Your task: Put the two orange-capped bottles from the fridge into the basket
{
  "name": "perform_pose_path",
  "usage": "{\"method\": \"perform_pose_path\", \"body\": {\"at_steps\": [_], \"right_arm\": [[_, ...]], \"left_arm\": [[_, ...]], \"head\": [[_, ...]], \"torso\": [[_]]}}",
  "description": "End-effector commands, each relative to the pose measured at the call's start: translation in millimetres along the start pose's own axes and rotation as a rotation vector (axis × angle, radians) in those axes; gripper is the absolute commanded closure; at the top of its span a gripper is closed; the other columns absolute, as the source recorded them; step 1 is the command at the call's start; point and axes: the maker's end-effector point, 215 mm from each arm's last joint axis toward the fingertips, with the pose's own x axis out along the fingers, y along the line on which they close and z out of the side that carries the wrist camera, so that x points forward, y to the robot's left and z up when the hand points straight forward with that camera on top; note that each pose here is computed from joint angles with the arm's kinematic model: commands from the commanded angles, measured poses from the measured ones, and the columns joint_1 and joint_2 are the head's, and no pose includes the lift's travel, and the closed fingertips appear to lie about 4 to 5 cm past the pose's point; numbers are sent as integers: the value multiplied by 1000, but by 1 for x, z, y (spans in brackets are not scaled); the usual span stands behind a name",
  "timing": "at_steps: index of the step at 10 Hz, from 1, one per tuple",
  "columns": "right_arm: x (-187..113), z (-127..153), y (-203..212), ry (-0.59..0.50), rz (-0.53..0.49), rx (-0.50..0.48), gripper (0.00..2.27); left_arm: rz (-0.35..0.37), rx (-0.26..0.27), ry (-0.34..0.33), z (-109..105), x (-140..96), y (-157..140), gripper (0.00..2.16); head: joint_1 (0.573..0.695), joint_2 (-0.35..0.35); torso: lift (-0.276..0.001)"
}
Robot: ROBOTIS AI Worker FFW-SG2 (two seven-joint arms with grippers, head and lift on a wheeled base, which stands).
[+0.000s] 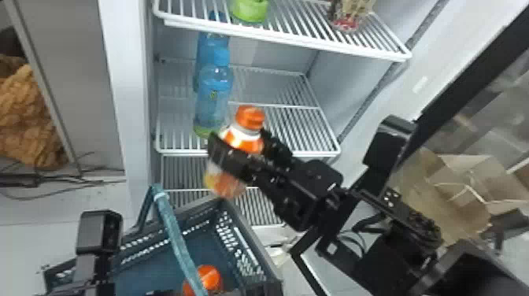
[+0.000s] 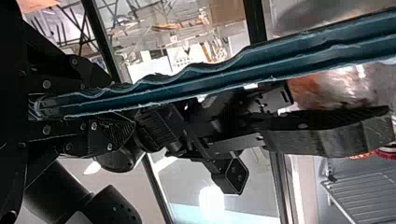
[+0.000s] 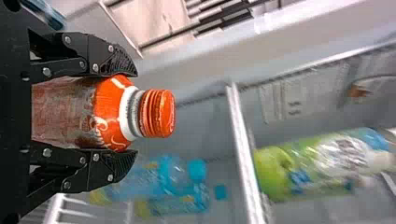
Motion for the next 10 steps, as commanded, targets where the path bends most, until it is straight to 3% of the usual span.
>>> {"method": "perform_pose_path", "body": {"at_steps": [1,7,10], "right_arm": [[-11,-17,14,93,20,8,834],[-49,-48,-4,285,-108,-23,834],[-42,-68,-14,319,-106,20,834]], "left_arm": [[1,0,-1,0,0,0,1170],[-1,0,-2,0,0,0,1170],[-1,0,-2,0,0,0,1170]], "head": [[695,-350],[695,-350],[695,-350]], "torso": [[-235],[-235],[-235]]}}
